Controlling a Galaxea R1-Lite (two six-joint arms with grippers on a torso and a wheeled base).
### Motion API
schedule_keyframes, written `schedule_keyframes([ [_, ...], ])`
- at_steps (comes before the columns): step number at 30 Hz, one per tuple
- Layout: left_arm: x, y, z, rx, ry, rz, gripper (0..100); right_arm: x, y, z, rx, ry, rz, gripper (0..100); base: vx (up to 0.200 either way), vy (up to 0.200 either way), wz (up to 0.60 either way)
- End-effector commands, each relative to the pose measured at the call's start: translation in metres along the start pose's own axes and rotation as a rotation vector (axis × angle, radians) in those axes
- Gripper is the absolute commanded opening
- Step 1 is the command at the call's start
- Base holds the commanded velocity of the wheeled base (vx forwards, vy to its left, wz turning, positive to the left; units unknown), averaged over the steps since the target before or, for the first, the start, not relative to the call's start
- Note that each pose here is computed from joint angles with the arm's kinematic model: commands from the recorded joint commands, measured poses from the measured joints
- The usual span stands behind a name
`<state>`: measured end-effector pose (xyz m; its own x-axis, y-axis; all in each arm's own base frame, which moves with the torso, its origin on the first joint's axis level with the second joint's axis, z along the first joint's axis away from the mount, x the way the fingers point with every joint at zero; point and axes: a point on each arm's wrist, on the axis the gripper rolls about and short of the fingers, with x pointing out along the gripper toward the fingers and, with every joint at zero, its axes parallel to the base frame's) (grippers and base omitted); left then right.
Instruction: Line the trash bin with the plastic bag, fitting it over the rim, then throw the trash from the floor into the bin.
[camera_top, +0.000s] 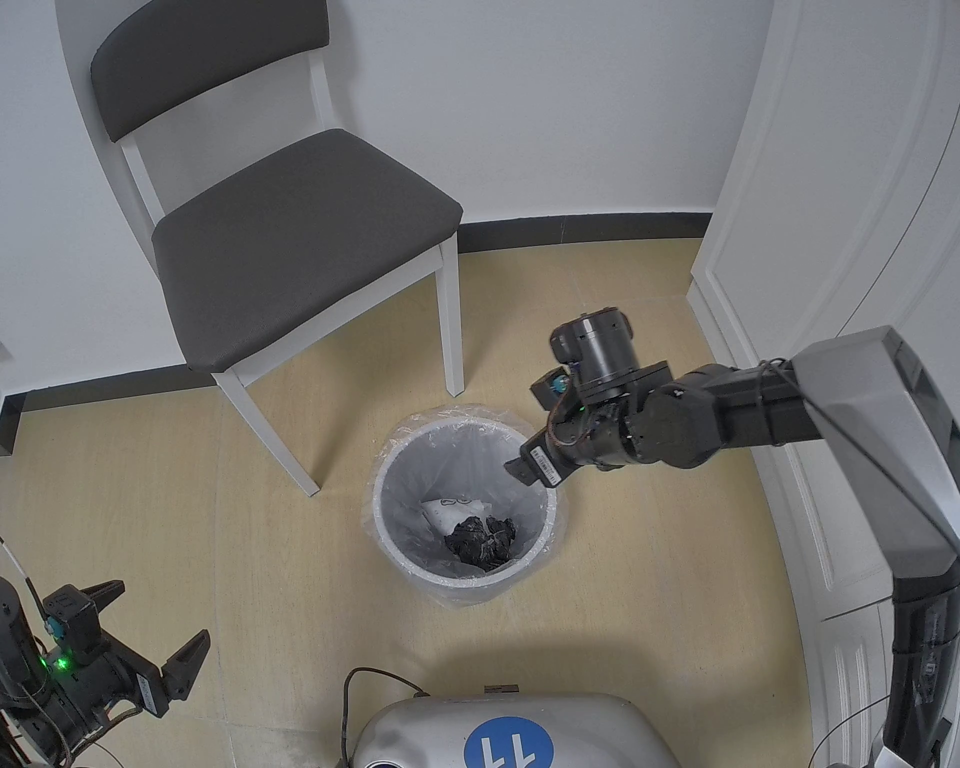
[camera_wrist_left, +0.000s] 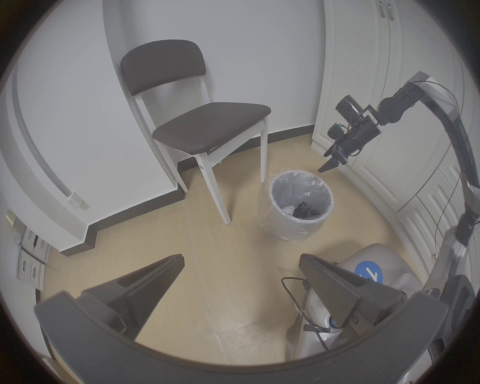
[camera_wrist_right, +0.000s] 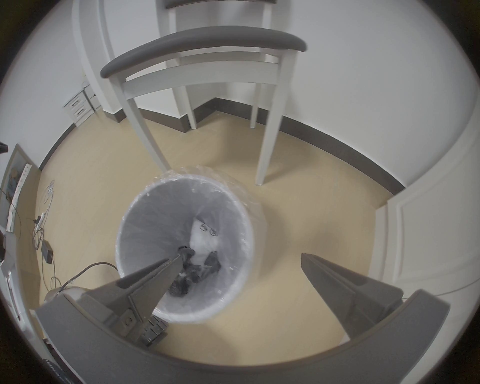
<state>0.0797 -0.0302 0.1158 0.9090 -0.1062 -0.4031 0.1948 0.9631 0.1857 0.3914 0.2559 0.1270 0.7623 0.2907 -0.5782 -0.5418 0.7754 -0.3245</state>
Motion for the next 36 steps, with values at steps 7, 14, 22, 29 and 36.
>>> schedule_keyframes([
  [7, -0.001, 0.001, 0.002, -0.018, -0.020, 0.002, 100, -0.077, -0.080, -0.032, 0.136, -0.150, -0.164, 100, 0.000, 0.000, 0.00],
  [14, -0.005, 0.002, 0.003, -0.030, -0.046, 0.006, 100, -0.107, -0.098, -0.056, 0.266, -0.202, -0.156, 100, 0.000, 0.000, 0.00],
  [22, -0.005, 0.004, 0.015, -0.048, -0.078, 0.024, 100, -0.126, -0.121, -0.105, 0.465, -0.191, -0.182, 100, 0.000, 0.000, 0.00],
  [29, -0.007, 0.015, 0.036, -0.096, -0.138, 0.106, 100, -0.138, -0.128, -0.149, 0.524, -0.215, -0.194, 100, 0.000, 0.000, 0.00],
  [36, -0.009, 0.020, 0.047, -0.121, -0.174, 0.151, 100, -0.144, -0.118, -0.176, 0.631, -0.243, -0.202, 100, 0.000, 0.000, 0.00],
])
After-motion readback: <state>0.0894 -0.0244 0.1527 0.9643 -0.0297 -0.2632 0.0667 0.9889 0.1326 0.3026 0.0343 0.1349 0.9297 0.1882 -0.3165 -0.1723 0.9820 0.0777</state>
